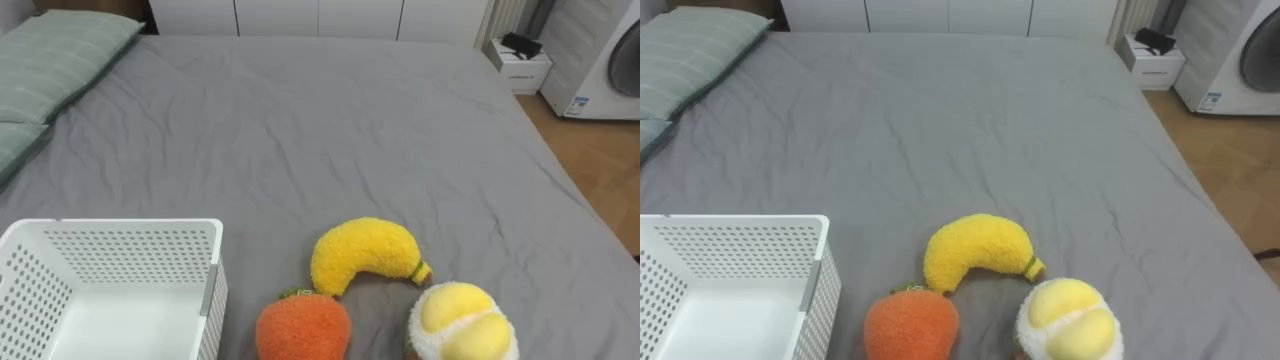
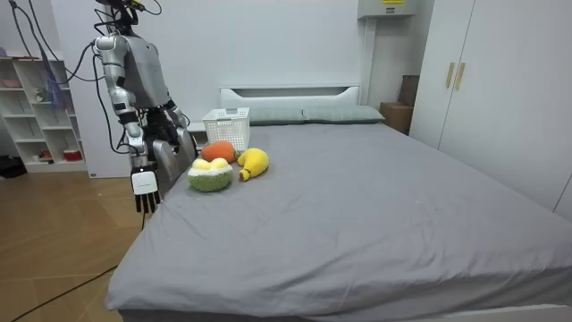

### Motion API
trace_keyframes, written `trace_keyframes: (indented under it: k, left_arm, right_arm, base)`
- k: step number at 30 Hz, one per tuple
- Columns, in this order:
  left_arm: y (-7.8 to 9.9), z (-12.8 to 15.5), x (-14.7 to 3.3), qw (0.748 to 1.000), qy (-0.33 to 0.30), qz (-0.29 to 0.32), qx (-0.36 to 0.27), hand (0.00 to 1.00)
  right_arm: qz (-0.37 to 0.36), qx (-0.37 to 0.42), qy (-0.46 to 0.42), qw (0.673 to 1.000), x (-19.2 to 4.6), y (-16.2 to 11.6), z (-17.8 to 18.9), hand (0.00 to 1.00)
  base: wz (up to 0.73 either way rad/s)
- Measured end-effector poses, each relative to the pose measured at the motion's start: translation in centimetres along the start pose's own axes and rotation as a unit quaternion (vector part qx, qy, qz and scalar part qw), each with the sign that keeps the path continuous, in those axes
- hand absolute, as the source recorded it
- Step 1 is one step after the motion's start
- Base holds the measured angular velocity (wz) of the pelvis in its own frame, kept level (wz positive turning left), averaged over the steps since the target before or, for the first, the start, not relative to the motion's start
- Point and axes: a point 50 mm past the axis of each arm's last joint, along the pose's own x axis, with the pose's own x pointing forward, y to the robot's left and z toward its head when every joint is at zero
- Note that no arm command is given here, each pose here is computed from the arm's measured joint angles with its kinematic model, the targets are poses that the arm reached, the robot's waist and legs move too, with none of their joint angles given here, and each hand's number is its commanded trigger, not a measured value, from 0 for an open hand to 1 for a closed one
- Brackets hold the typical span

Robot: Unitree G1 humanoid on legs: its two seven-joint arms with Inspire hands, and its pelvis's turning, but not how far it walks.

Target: Collect toys from the bed

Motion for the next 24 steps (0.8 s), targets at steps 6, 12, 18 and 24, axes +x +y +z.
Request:
trace_keyframes:
  k: [6, 12, 18, 24]
  left_arm:
    - [0.0, 0.0, 0.0, 1.0, -0.004, 0.008, -0.006, 0.0]
    - [0.0, -0.1, 0.0, 1.0, -0.002, 0.008, -0.007, 0.0]
    - [-0.2, -0.4, 0.0, 1.0, 0.005, 0.001, -0.029, 0.0]
    - [0.2, -0.9, 0.0, 0.998, 0.014, 0.005, -0.062, 0.0]
  right_arm:
    - [0.002, 0.0, 0.0, 1.0, 0.0, 0.0, 0.0, 0.0]
    - [0.01, 0.001, 0.001, 1.0, 0.0, 0.1, 0.0, 0.0]
    - [0.016, 0.07, 0.009, 0.997, 0.0, 0.3, -0.5, 0.0]
    - [0.003, 0.213, 0.025, 0.977, 0.1, 0.4, -2.0, 0.0]
  base:
    - [0.0]
    - [0.0]
    - [0.0]
    - [-0.01]
